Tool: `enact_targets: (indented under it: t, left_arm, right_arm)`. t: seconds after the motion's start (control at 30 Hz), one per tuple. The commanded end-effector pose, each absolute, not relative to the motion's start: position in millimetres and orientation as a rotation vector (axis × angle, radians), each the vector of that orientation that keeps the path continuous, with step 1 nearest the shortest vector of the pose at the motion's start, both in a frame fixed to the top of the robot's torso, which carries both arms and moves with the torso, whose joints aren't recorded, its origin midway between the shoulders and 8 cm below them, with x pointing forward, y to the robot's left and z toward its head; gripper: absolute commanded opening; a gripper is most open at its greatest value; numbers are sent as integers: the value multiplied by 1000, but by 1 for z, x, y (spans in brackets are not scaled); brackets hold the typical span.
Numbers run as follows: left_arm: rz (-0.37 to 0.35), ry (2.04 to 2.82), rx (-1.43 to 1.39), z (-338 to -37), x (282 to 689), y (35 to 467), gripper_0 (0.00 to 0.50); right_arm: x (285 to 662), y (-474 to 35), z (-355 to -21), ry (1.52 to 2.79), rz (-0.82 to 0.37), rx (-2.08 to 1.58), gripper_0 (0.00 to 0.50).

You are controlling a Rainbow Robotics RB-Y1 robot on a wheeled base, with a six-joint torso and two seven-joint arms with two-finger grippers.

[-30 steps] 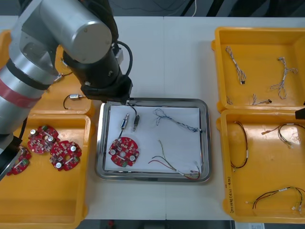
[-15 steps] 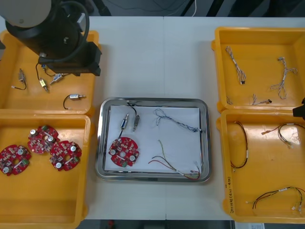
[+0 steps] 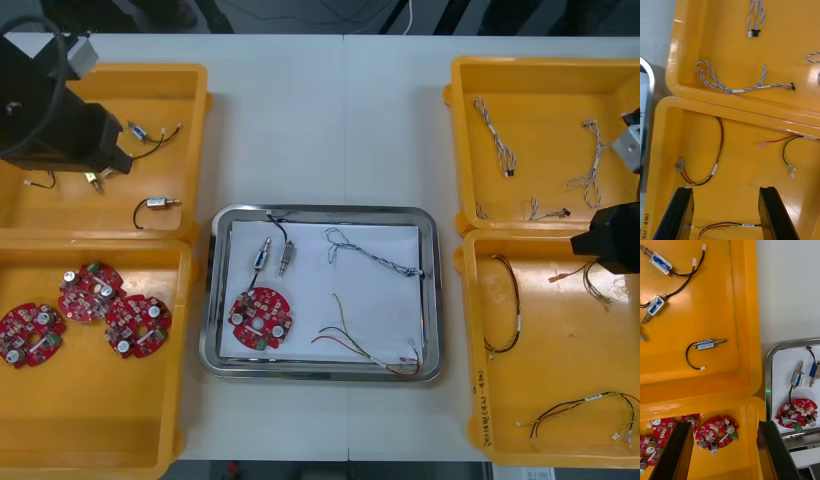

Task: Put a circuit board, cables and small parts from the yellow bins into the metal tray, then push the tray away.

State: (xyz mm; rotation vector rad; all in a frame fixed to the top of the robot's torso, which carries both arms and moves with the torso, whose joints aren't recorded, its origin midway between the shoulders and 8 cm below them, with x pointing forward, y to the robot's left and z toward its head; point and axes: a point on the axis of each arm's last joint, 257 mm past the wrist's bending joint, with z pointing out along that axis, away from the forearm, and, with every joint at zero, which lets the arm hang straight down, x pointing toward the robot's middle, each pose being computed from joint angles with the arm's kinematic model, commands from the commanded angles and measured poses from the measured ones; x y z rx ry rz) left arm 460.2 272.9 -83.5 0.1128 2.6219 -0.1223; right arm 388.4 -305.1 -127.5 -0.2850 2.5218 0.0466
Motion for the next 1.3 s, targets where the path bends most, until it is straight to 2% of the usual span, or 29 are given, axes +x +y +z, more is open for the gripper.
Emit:
enact_targets:
  t: [0.03, 0.33, 0.67, 1.3]
  left_arm:
    - [-27, 2594, 154, -77, 443, 309, 500]
    - [41, 2601, 139, -91, 411, 338, 500]
    - [27, 2624, 75, -106, 382, 361, 500]
    - [4, 2642, 34, -119, 364, 376, 500]
  right_arm:
    - [390, -282, -102, 2472, 77, -357, 500]
    - [395, -219, -96, 2435, 85, -630, 500]
    - [379, -157, -111, 2398, 42, -972, 500]
    - [329, -101, -163, 2350, -58, -1461, 500]
